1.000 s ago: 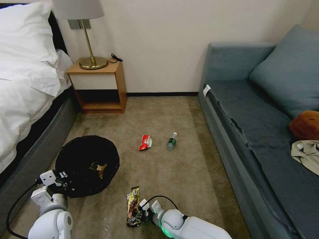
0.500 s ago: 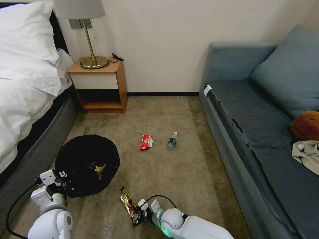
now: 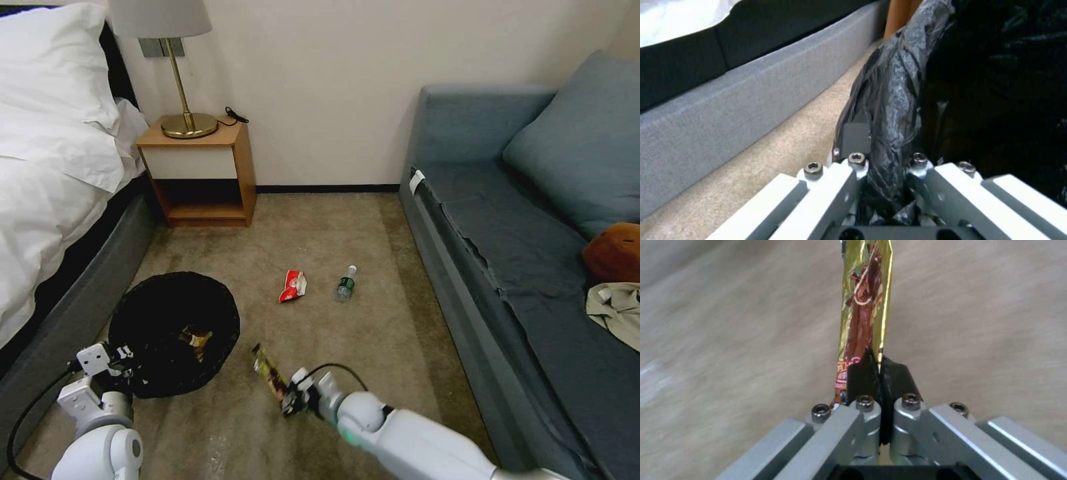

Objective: Pick up the trash bin, then pick up the garbage on the floor and place it into the trash bin.

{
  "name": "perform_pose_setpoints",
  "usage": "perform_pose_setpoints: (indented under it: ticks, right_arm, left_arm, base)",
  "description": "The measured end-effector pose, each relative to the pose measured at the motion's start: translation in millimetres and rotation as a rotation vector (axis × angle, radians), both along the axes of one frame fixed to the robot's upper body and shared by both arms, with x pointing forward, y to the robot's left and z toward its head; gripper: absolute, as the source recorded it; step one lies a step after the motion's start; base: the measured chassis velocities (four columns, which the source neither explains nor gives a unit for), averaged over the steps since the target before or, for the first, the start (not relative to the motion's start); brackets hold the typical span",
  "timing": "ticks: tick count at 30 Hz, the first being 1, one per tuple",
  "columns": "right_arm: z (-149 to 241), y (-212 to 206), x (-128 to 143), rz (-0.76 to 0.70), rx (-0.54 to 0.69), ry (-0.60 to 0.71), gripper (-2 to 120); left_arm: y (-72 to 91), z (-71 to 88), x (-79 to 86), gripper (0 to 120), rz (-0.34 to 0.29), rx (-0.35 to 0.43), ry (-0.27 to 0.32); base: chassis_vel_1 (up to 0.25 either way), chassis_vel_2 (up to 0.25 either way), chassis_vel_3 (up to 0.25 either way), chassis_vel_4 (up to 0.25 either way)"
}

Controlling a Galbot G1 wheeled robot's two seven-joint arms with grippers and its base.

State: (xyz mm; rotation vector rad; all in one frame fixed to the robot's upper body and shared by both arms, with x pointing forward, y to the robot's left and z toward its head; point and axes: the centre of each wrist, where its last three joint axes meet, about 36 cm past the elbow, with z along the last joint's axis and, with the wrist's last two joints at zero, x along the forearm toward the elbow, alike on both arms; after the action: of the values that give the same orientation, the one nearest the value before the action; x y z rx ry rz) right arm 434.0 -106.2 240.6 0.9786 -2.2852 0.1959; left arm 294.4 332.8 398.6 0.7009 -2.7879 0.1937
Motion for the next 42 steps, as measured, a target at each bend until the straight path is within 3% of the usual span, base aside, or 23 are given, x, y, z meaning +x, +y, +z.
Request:
perform_pose_setpoints:
  ticks: [5,10,16,19,26,30,42]
  right_arm:
    - [36,-45,34,-0.079,0.016,-0.078,0]
    - [107,-66,62,-0.152,0.122,-0.193,0]
    - [169,-49,58,-0.142,0.262,-0.214,0]
    - [205,-12,28,-0.086,0.386,-0.144,0]
    - [225,61,-16,0.013,0.523,-0.041,0]
    - [224,89,-30,0.083,0.540,-0.007,0]
    - [180,137,-24,0.076,0.493,0.001,0]
  left_arm:
    - [-0.7,-0.6,-2.1,2,-0.003,-0.006,0.000]
    - [-4.2,-2.3,-3.2,2,-0.020,-0.010,0.002]
    - [-6.7,-3.1,-3.0,2,-0.030,-0.012,0.003]
    - [-8.5,-3.5,-2.5,2,-0.036,-0.024,0.001]
    - [-9.0,-5.9,-1.0,2,-0.043,-0.041,0.005]
    - [-9.6,-10.3,2.0,2,-0.050,-0.053,0.012]
    - [-15.0,-13.8,2.3,2,-0.072,-0.084,0.021]
  base:
    - [0.000,0.000,0.000,0.000]
    - [0.000,0.000,0.000,0.000]
    - [0.000,0.000,0.000,0.000]
    - [0.000,0.000,0.000,0.000]
    - [0.000,0.000,0.000,0.000]
    - [0.000,0.000,0.000,0.000]
    - [0.000,0.000,0.000,0.000]
